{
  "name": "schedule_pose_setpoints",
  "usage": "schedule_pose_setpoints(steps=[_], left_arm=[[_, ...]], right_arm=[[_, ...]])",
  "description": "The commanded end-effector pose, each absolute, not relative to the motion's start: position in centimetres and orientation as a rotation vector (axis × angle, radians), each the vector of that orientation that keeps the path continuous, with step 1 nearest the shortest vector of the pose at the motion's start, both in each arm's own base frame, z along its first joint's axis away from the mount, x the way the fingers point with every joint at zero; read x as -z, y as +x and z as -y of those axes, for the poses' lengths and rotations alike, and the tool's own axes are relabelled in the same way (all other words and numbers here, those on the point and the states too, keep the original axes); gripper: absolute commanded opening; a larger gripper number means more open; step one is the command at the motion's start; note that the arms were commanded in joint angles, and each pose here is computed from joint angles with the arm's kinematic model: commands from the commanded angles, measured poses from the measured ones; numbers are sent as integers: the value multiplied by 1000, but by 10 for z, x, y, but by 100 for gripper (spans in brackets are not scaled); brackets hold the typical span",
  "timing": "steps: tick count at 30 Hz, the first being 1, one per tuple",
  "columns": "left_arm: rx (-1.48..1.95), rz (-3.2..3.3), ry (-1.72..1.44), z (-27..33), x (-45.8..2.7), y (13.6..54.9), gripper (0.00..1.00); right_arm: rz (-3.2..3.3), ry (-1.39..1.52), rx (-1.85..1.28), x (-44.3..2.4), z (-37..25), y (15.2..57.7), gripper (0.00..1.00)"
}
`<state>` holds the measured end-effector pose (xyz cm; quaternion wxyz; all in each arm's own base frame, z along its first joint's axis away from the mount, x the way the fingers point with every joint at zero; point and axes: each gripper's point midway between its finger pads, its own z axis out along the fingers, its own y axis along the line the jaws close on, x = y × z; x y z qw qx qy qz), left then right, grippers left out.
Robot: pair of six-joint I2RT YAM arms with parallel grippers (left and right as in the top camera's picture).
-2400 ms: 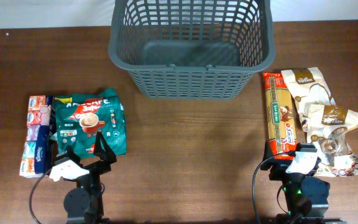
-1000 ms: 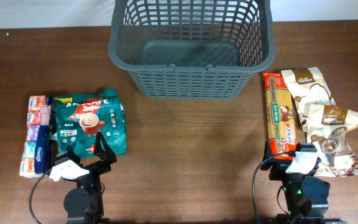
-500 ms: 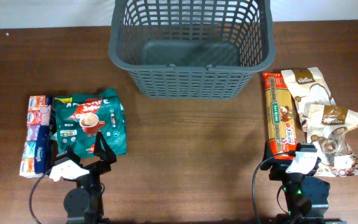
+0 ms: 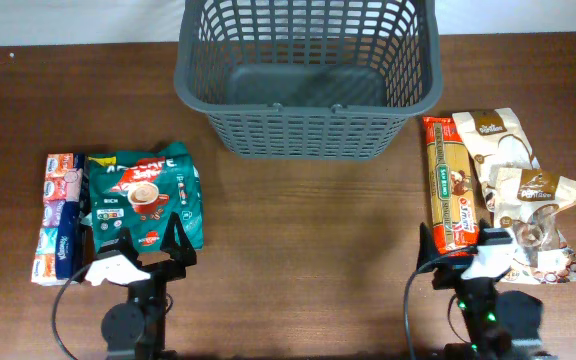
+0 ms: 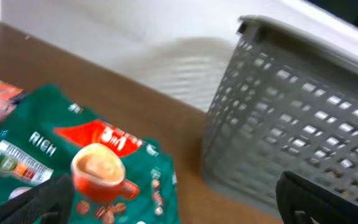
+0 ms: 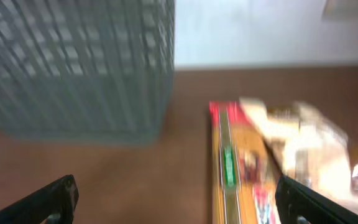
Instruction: Pack container
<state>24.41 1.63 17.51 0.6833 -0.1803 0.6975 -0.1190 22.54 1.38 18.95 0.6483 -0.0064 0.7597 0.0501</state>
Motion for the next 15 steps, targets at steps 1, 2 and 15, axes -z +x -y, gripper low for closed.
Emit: schedule_pose_setpoints(steps=[1,2,15], left_arm=[[298,-1441,-332,-10,-240,233,99],[301,-1415,-325,-10,-257,229,99],[478,-1578,-129,36,-401,210,99]], right_arm=[[-1562,-50,-149,-267,-21,207,99],[-1538,-69,-165,-285,-25,200,99],[-1847,-172,-350,-380,-56,120,99]])
